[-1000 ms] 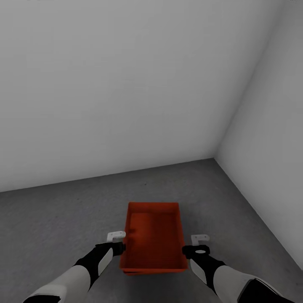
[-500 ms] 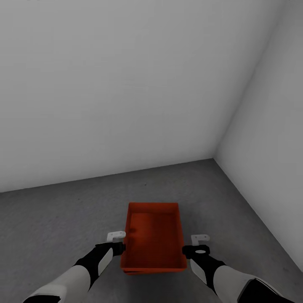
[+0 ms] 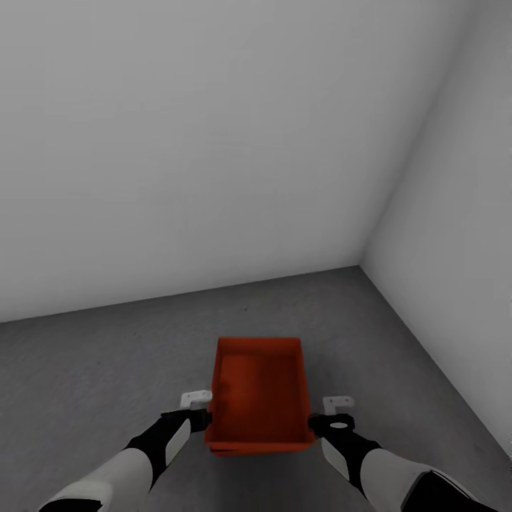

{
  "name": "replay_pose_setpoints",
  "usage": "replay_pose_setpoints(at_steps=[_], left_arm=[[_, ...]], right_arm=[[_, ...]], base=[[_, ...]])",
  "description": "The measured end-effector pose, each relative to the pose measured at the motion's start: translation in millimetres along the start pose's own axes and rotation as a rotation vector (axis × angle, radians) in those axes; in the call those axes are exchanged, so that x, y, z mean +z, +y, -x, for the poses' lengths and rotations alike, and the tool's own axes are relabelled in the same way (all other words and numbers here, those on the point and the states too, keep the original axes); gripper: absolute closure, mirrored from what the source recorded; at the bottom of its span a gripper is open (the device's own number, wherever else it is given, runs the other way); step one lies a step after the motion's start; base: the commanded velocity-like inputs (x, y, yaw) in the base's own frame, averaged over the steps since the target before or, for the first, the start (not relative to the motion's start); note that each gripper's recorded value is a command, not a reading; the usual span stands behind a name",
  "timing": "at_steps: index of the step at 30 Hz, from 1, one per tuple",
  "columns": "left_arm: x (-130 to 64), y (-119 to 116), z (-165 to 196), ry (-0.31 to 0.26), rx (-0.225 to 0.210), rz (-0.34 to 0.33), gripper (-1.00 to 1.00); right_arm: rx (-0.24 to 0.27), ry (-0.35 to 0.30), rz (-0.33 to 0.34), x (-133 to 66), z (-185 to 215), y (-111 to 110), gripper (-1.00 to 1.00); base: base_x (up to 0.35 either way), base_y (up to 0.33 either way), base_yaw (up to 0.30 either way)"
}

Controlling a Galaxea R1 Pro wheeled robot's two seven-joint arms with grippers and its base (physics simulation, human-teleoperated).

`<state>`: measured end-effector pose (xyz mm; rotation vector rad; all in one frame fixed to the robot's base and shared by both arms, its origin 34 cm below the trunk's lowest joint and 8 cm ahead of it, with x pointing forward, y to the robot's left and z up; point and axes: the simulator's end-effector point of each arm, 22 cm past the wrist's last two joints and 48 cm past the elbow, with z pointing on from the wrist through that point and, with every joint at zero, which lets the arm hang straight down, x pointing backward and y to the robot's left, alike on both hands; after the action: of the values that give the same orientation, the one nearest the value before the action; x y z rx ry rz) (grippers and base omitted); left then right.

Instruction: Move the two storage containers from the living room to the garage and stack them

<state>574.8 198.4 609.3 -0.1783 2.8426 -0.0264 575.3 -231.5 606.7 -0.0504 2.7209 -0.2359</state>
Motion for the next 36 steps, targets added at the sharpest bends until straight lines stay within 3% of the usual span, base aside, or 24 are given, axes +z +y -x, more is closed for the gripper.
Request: replay_pose_setpoints(at_steps=[21, 36], left_arm=[[-0.1, 0.0, 0.4, -0.002, 0.001, 0.001, -1.00], [-7.0, -0.3, 9.4, -0.024, -0.002, 0.001, -1.00]], right_arm=[[-0.001, -0.001, 0.000, -0.1, 0.2, 0.4, -1.00], [0.003, -0.021, 0.002, -6.1, 10.2, 0.1, -1.00]], base=[[-0.334, 0.000, 0.000], [-0.028, 0.000, 0.000]])
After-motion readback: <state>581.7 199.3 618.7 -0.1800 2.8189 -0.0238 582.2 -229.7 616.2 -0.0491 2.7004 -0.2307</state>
